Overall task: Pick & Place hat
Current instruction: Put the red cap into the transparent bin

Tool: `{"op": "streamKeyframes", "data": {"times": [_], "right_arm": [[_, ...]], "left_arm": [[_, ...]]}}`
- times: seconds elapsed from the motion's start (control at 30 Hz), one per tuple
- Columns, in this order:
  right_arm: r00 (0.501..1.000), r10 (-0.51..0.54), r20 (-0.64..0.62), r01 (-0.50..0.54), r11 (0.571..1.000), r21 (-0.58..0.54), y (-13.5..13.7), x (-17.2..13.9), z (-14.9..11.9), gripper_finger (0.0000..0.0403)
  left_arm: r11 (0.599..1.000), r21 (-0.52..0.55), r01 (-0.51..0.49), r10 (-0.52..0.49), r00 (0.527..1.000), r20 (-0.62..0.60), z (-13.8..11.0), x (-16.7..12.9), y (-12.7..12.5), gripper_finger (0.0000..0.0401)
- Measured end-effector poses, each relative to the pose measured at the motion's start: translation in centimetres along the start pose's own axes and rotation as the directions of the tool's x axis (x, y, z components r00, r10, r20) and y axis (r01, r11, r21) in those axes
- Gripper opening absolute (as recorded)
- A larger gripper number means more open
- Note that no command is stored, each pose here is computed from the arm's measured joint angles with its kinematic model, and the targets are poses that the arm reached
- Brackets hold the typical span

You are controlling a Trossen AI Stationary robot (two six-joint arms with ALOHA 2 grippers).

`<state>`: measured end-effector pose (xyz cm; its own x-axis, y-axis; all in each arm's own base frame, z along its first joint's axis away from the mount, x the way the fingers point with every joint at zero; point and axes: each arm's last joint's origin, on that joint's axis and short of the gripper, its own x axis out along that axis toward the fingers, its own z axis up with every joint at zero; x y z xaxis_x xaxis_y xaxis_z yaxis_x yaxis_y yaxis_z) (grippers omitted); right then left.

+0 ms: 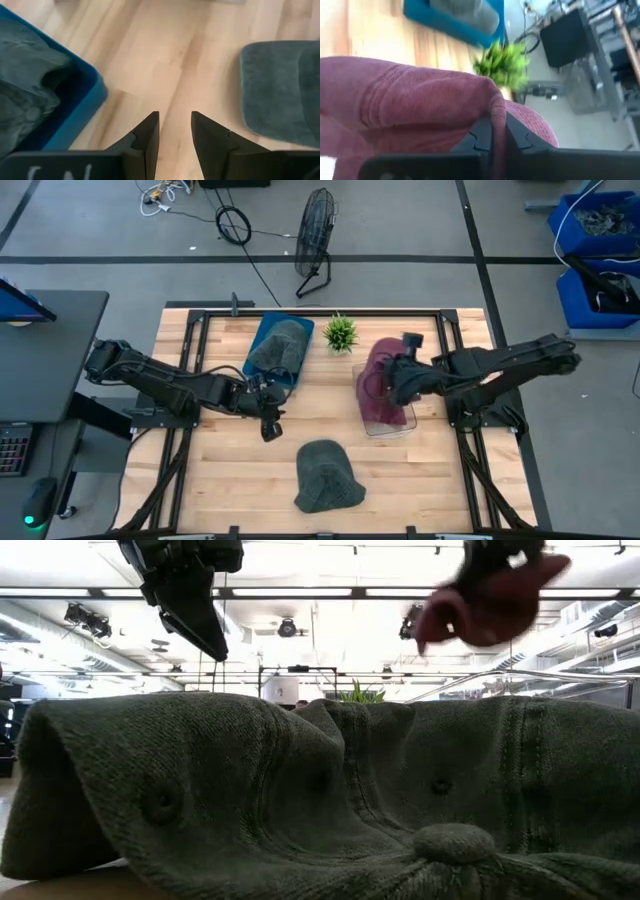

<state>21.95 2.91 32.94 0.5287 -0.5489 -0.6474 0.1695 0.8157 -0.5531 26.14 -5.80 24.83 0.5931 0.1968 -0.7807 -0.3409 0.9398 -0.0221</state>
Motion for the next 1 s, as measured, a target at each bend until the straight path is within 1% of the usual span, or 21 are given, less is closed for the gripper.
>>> {"op": "streamKeyframes", "data": {"times": [0.07,0.13,0.23,0.3,0.37,0.43,0.53,0.63,0.7,0.77,0.87,0.93,1.0], "right_arm": [[1.0,0.001,0.002,-0.001,1.0,0.021,0.8,0.9,-1.6,0.0014],[0.999,0.031,0.023,-0.032,0.999,0.027,2.0,2.2,-2.8,0.0014],[0.997,0.077,0.023,-0.076,0.997,-0.032,4.1,4.5,-4.8,0.0015],[0.996,0.083,0.038,-0.081,0.996,-0.042,5.2,5.8,-5.9,0.0015],[0.99,0.12,0.068,-0.116,0.992,-0.059,6.1,6.7,-6.7,0.0015],[0.98,0.168,0.106,-0.161,0.985,-0.066,6.6,7.1,-6.9,0.0016],[0.977,0.179,0.115,-0.169,0.981,-0.093,6.7,7.2,-6.9,0.0016],[0.975,0.182,0.128,-0.169,0.979,-0.111,6.2,6.8,-6.2,0.0017],[0.965,0.21,0.156,-0.196,0.976,-0.101,5.9,6.4,-5.5,0.0017],[0.947,0.267,0.179,-0.256,0.963,-0.08,5.6,6.3,-5.0,0.0017],[0.92,0.357,0.164,-0.359,0.933,-0.017,5.7,7.1,-5.3,0.0018],[0.921,0.367,0.128,-0.375,0.926,0.043,6.1,8.0,-6.0,0.0018],[0.931,0.357,0.078,-0.363,0.928,0.088,6.7,9.1,-6.9,0.0018]], "left_arm": [[1.0,0.0,-0.019,0.019,1.0,0.009,0.0,0.0,0.1,0.0116],[0.999,0.0,-0.036,0.036,0.999,0.018,0.1,0.0,0.1,0.0116],[0.999,-0.001,-0.048,0.048,0.999,0.024,0.1,0.0,0.2,0.0116],[0.999,-0.002,-0.051,0.051,0.998,0.025,0.1,0.1,0.2,0.0116],[0.999,-0.005,-0.054,0.054,0.998,0.025,0.1,0.1,0.3,0.0116],[0.998,-0.012,-0.059,0.059,0.998,0.025,0.2,0.1,0.5,0.0116],[0.997,-0.027,-0.072,0.072,0.997,0.024,0.4,0.3,0.9,0.0116],[0.995,-0.046,-0.087,0.088,0.996,0.023,0.7,0.5,1.5,0.0116],[0.994,-0.057,-0.096,0.097,0.995,0.022,0.8,0.6,1.9,0.0116],[0.992,-0.068,-0.105,0.107,0.994,0.021,1.0,0.7,2.2,0.0116],[0.99,-0.08,-0.115,0.117,0.993,0.02,1.1,0.8,2.6,0.0116],[0.989,-0.083,-0.119,0.121,0.992,0.018,1.2,0.9,2.7,0.0116],[0.989,-0.083,-0.123,0.124,0.992,0.016,1.2,0.9,2.8,0.0116]]}}
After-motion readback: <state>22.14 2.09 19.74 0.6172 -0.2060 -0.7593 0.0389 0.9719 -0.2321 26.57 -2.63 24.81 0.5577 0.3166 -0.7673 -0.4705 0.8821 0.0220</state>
